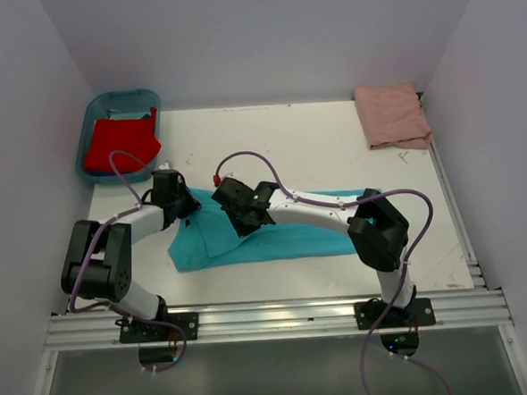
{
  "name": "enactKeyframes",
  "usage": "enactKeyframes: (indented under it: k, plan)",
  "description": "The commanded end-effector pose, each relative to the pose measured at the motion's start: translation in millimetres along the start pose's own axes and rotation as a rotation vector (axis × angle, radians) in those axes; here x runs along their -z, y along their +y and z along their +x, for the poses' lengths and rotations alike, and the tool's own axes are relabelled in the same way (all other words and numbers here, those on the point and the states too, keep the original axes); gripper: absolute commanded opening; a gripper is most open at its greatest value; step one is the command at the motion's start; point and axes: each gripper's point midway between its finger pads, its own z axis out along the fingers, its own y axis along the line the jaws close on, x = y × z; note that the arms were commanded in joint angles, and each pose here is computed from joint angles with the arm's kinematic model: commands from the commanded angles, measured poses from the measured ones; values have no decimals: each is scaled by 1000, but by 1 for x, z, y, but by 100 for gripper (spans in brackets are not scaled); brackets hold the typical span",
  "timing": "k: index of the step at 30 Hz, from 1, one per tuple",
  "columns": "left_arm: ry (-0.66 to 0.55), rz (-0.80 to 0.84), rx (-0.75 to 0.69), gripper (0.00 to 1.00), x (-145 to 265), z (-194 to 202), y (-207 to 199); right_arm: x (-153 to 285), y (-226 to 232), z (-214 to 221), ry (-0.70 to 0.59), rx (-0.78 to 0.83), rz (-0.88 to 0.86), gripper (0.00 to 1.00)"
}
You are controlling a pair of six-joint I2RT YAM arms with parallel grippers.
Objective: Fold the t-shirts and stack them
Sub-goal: Fold the tshirt
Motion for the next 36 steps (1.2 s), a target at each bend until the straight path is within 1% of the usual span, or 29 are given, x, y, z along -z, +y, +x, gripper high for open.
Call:
enactKeyframes:
  k: [1,2,4,5,8,9,13,15,17,20,25,27,30,31,32,34,35,36]
  plan:
    - [-85,43,-40,0,7,-36,-19,-2,-12,-16,-51,-16,98,0]
    - [-105,111,-52,0,15,-42,-35,1,-17,-18,-65,-22,121,0]
    - [-54,226,-70,0,26,-37,-59,4,-26,-18,-79,-51,146,0]
    - [-39,238,-74,0,30,-34,-63,6,-34,-21,-98,-67,173,0]
    - [24,299,-105,0,45,-6,-79,16,-50,-28,-142,-119,189,0]
    - [35,309,-98,0,52,3,-79,22,-54,-32,-159,-133,189,0]
    - [104,329,-102,0,64,37,-78,26,-77,-31,-155,-180,203,0]
    - [160,293,-107,0,65,57,-68,26,-90,-34,-161,-206,214,0]
    - [183,242,-113,0,65,67,-58,27,-101,-35,-162,-229,221,0]
    - [200,164,-110,0,61,77,-39,26,-114,-36,-164,-254,219,0]
    - [239,54,-119,0,55,92,-14,20,-120,-33,-150,-261,203,0]
    - [255,13,-115,0,54,97,-4,18,-118,-33,-148,-261,184,0]
    - [239,-52,-115,0,51,95,7,17,-108,-31,-141,-261,122,0]
    - [217,-82,-119,0,50,91,12,15,-106,-27,-132,-258,106,0]
    - [229,-96,-120,0,49,93,15,15,-102,-29,-142,-258,84,0]
    - [182,-160,-131,0,45,82,23,13,-93,-24,-130,-243,23,0]
    - [185,-190,-135,0,43,82,29,12,-87,-27,-144,-241,-12,0]
    - [167,-203,-135,0,42,75,27,13,-76,-24,-131,-234,-78,0]
